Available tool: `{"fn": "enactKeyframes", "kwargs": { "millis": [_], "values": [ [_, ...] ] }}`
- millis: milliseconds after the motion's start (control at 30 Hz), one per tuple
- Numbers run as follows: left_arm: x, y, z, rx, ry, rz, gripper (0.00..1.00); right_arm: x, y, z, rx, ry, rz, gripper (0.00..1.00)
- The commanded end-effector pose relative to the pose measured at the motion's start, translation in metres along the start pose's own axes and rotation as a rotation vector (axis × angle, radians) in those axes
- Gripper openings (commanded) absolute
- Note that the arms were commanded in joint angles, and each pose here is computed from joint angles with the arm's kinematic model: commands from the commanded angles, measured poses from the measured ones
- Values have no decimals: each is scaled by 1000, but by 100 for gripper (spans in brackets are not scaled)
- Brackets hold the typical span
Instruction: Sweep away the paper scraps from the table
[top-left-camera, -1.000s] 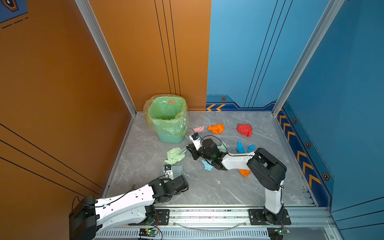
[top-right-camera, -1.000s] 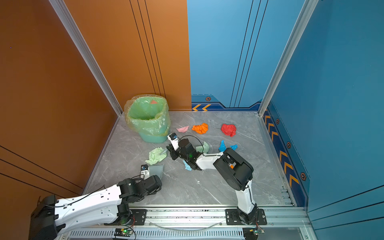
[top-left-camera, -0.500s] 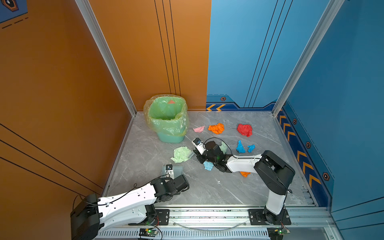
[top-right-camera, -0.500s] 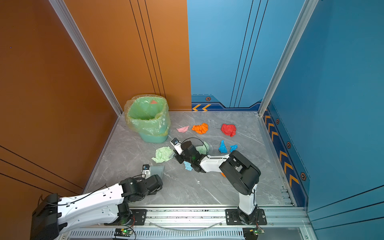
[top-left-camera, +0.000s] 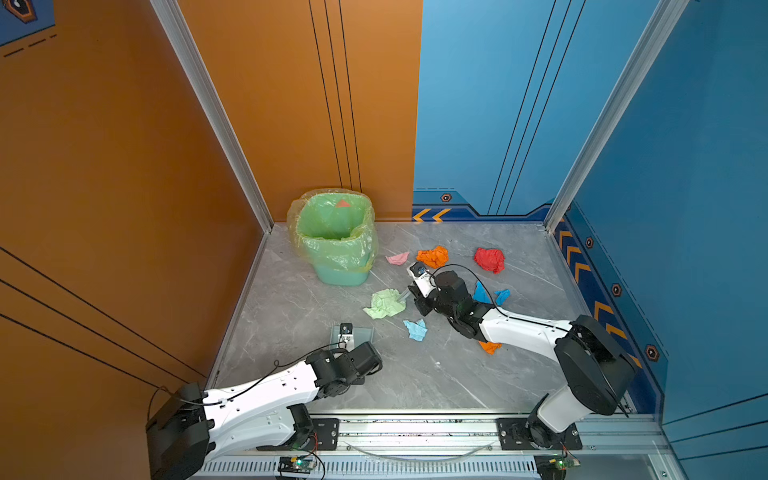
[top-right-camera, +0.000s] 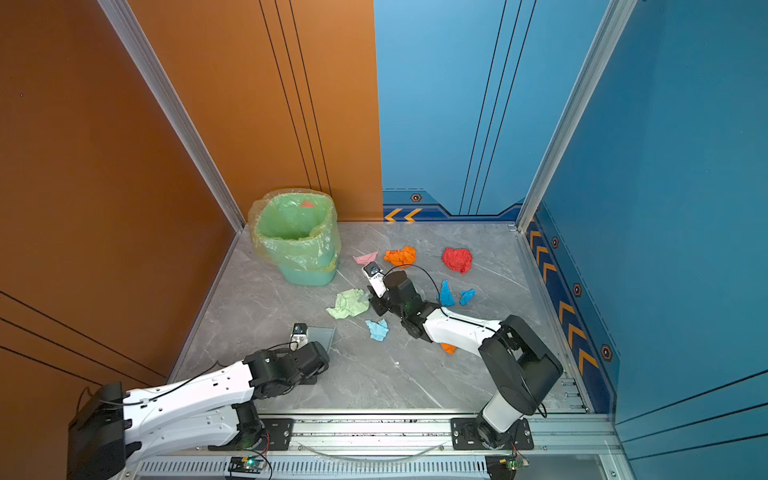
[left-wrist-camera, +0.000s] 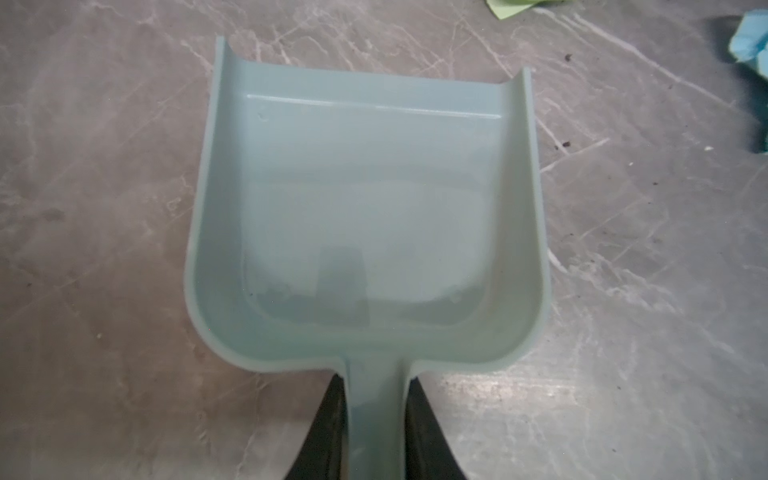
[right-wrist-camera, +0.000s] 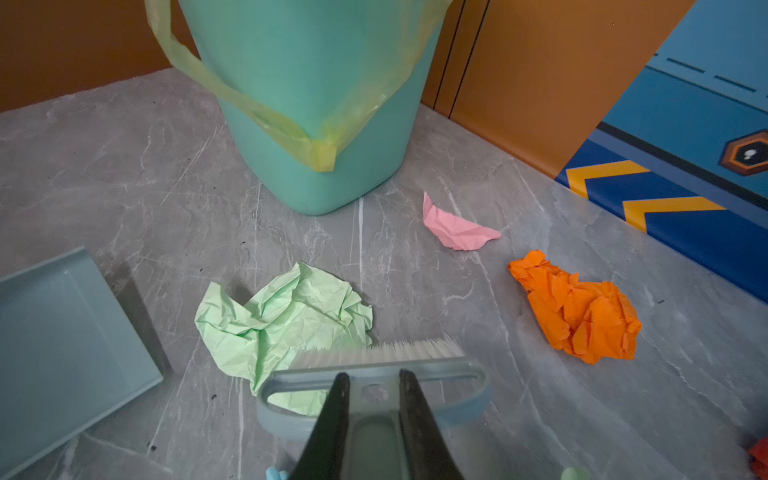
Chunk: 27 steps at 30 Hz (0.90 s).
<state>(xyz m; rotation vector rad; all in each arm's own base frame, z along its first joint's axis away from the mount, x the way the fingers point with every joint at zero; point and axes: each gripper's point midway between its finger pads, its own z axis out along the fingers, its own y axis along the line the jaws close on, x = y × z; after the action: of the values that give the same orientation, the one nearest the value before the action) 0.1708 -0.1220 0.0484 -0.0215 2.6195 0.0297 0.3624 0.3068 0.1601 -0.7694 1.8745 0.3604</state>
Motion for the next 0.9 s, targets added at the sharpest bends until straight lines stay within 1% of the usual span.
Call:
{"fn": "enactKeyframes", "kwargs": {
  "millis": [0, 33, 100, 300, 400, 567, 633, 867],
  "values": [
    [-12, -20, 1, 56, -4, 44, 0, -19, 1, 0, -31, -20, 38, 0],
    [-14, -23, 2, 58, -4, 46, 0, -18, -12, 2, -7, -13, 51, 0],
    [-16, -29, 6, 74, -1, 63, 0, -18, -17, 10, 1, 3, 60, 0],
    [-23, -31, 14, 91, -14, 51, 0, -8, -4, 34, -82, 5, 114, 0],
    [-26, -34, 15, 118, -21, 46, 0, -1, 5, 42, -99, 23, 117, 0],
    [-24, -32, 19, 127, -4, 45, 0, 13, 13, 48, -111, 67, 88, 0],
    [-22, -32, 21, 126, 10, 48, 0, 19, 32, 49, -145, 87, 53, 0],
    [-20, -36, 28, 125, 46, 59, 0, 41, 50, 43, -215, 143, -21, 0]
  ]
}}
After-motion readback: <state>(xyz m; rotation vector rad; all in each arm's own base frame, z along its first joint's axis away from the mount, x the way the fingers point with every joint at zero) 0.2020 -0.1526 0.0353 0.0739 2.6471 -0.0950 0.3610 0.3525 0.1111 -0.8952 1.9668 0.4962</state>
